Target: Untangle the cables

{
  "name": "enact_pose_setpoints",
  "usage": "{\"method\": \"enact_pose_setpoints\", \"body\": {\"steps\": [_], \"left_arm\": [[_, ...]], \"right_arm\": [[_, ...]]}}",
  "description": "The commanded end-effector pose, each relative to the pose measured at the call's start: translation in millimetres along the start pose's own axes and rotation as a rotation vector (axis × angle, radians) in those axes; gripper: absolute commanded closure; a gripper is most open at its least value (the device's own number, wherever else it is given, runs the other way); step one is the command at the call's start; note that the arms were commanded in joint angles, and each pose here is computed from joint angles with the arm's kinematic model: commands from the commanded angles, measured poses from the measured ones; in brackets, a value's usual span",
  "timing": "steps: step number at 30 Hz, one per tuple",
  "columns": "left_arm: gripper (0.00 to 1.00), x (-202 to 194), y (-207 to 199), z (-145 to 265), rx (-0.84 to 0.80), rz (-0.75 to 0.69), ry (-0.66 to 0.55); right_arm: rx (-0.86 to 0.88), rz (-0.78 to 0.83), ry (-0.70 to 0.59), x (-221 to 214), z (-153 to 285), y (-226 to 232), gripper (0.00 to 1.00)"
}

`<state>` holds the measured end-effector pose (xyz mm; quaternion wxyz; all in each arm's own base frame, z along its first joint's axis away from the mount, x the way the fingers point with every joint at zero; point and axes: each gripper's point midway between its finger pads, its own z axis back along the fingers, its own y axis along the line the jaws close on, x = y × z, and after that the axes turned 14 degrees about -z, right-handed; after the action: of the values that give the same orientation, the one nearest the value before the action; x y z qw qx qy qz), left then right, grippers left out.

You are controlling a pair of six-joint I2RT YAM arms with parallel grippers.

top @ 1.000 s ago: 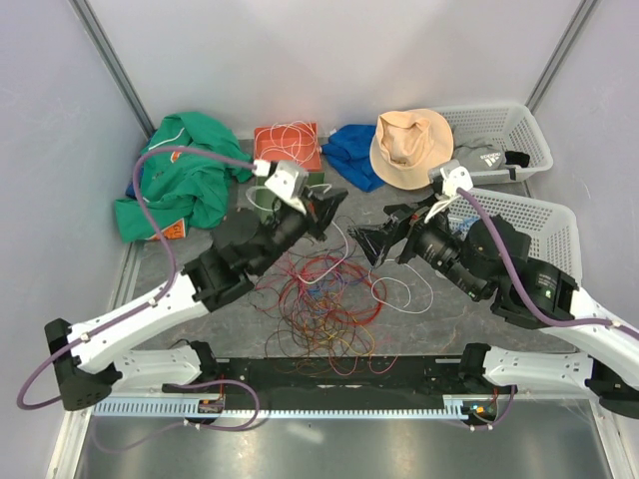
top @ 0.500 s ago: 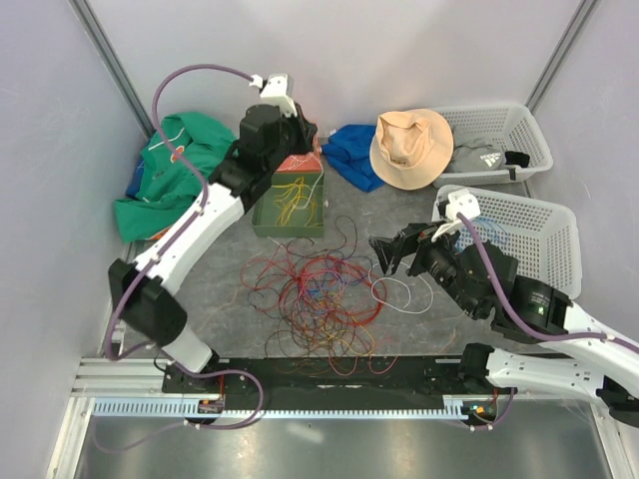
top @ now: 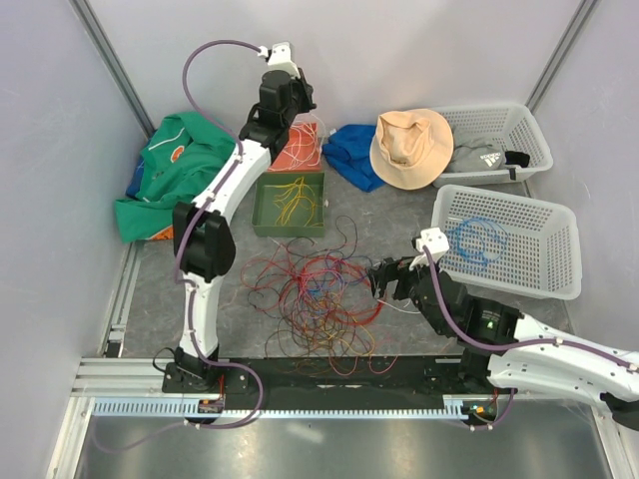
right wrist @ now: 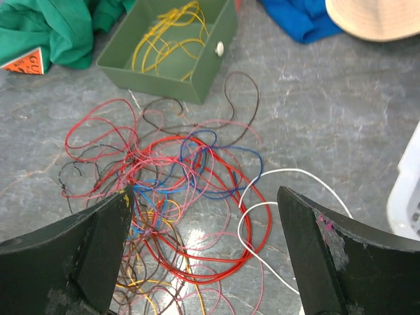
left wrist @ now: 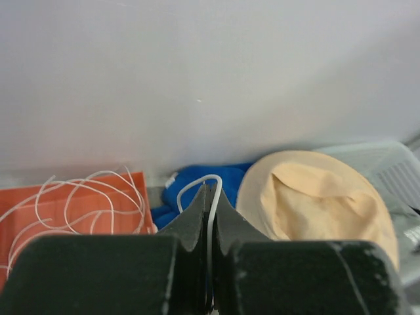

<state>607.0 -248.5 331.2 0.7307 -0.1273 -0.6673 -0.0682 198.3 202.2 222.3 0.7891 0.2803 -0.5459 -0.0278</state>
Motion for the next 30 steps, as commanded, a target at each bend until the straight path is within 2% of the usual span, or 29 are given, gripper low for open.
{"method": "enact_pose_setpoints", "body": {"steps": [1,2,5,16,18,26,29,30], "left_arm": [[0.98,40.0,32.4,-25.1,0.119,-0.053,-0.195],[0.98,52.1,35.1,-27.1,0.126,-0.049,-0.236],[0.98,48.1,46.1,-39.8,0.149,-0.054,-0.268],[0.98,-15.3,89.9,-75.4,0.268,-0.106,-0.302],[0.98,-15.9,99.6,-77.3,0.294,-0.103,-0.325],[0.98,-65.3,114.6,-91.3,0.317,-0.120,-0.253],[0.66,-73.4,114.9,-88.2,0.316,-0.111,-0.227],[0.47,-81.0,114.7,-86.8,0.311,-0.110,-0.210]], "right_arm": [[0.029,-0.103,-0.054,1.1,-4.6,4.2,0.02],[0.013,-0.106,-0.061,0.4,-5.2,0.3,0.02],[-0.022,-0.095,-0.063,-8.3,-7.3,-11.5,0.02],[-0.067,-0.078,-0.072,-24.4,-13.1,-28.2,0.02],[-0.075,-0.074,-0.070,-28.4,-14.9,-31.1,0.02],[-0.102,-0.033,-0.070,-32.7,-22.7,-32.8,0.02],[-0.102,-0.027,-0.065,-32.9,-24.2,-30.8,0.02],[-0.099,-0.026,-0.064,-33.1,-24.1,-30.1,0.02]]}}
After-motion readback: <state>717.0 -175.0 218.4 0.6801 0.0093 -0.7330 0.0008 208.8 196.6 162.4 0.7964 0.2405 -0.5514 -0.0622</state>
